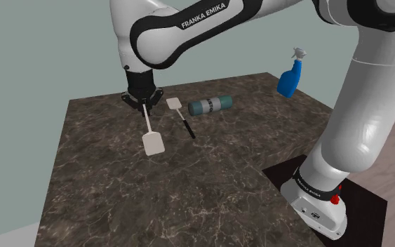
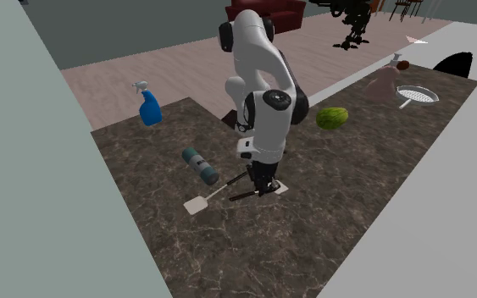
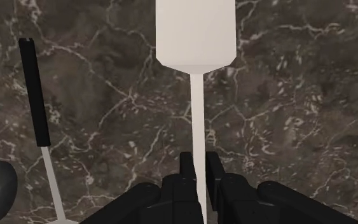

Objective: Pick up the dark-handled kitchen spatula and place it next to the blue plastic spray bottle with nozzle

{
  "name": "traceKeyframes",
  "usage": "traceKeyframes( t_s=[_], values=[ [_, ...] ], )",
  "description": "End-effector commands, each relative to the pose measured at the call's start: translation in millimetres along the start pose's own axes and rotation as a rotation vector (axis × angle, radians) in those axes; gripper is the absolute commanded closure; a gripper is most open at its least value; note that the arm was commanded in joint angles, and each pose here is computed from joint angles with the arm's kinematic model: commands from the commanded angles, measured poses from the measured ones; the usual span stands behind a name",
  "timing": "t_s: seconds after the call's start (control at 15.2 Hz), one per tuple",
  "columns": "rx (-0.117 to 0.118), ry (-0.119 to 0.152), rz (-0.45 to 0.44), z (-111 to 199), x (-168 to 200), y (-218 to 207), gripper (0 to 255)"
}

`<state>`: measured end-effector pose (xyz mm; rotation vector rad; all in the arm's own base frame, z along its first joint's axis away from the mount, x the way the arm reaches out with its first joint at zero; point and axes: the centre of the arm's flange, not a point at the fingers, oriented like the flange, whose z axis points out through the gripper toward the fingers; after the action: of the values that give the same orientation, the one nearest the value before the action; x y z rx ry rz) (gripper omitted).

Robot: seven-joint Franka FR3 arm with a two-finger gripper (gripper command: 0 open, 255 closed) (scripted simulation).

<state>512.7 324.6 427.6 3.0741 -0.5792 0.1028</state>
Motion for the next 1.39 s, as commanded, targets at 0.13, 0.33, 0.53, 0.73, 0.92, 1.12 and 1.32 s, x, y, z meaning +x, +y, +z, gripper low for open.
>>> traceKeyframes(
  t_s=[0.13,0.33,0.53,0.73,0.92,1.12,1.32],
  values=[
    [0.0,0.0,0.0,-22,1,1,255],
    [0.0,0.0,0.0,-38,2,1,255],
    [0.0,0.0,0.0,-53,3,1,255],
    [0.0,0.0,0.0,-69,4,1,255],
    [0.0,0.0,0.0,-85,5,1,255],
    [0.0,0.0,0.0,-101,6,1,255],
    [0.0,0.0,0.0,-117,7,1,255]
  ],
)
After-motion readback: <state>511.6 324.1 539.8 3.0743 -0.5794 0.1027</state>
